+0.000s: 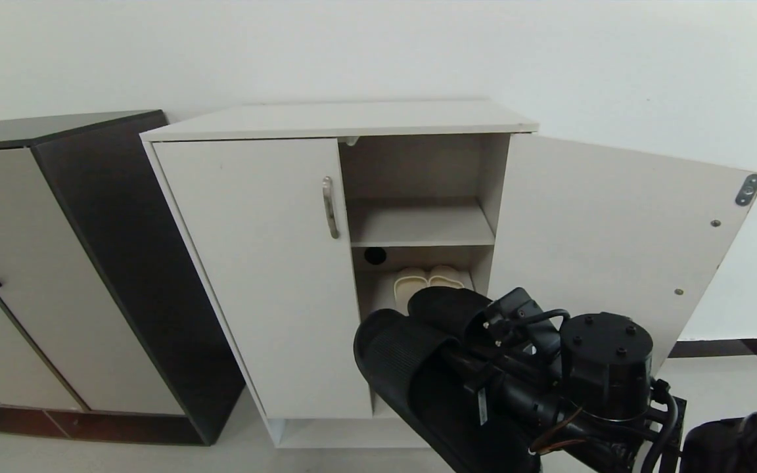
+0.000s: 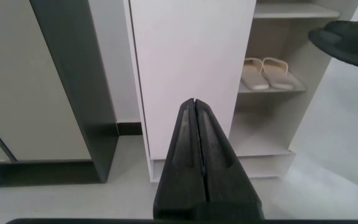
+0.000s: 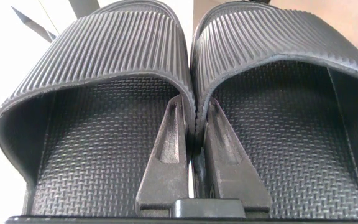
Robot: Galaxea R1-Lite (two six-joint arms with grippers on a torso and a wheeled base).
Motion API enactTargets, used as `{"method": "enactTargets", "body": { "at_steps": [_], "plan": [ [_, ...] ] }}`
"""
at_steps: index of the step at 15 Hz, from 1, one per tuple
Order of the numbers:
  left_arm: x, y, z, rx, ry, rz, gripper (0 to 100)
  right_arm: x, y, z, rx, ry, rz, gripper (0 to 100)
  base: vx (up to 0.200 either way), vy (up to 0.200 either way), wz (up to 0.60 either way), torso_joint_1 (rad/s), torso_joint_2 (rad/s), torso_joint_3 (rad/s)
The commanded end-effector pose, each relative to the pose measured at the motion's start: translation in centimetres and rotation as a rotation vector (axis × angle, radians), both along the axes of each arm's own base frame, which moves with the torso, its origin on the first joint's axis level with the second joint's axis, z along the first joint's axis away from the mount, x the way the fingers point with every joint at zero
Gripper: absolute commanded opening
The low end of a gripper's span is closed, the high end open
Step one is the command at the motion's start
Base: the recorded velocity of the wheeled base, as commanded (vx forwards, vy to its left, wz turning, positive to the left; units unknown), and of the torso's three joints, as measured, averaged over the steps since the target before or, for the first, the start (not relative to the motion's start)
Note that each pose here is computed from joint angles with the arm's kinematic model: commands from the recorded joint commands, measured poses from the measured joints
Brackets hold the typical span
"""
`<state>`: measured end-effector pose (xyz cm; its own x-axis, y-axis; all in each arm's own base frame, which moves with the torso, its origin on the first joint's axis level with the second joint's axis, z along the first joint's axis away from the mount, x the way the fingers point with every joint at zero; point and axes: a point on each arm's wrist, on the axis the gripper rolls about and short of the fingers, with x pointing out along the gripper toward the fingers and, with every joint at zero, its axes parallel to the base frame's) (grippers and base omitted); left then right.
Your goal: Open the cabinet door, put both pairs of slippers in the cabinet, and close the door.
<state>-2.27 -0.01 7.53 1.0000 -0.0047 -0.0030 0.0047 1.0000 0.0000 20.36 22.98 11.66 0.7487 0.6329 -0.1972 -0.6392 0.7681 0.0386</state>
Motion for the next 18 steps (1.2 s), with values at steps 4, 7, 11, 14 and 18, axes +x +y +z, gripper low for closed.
{"method": "enactTargets", "body": {
  "at_steps": [4, 7, 11, 14, 18],
  "plan": [
    [0.0, 0.0, 0.0, 0.000, 0.000, 0.000, 0, 0.2, 0.8, -2.0, -0.038, -0.109, 0.039, 0, 0.000, 0.000, 0.00, -0.025, 0.25, 0.216],
    [0.0, 0.0, 0.0, 0.000, 0.000, 0.000, 0, 1.0, 2.6, 0.1, -0.069, -0.104, -0.106, 0, 0.000, 0.000, 0.00, 0.001, 0.02, 0.015],
    [0.0, 0.0, 0.0, 0.003, 0.000, 0.000, 0, -3.5, 6.4, 10.4, -0.034, 0.176, -0.235, 0, 0.000, 0.000, 0.00, 0.000, 0.00, 0.000],
    [0.0, 0.0, 0.0, 0.005, 0.000, 0.000, 0, -2.4, 8.8, 13.0, 0.018, 0.190, -0.477, 0, 0.000, 0.000, 0.00, 0.000, 0.00, 0.000],
    [0.0, 0.0, 0.0, 0.005, 0.000, -0.001, 0, -0.3, 8.9, 12.6, 0.012, 0.146, -0.556, 0, 0.000, 0.000, 0.00, 0.000, 0.00, 0.000]
  ]
}}
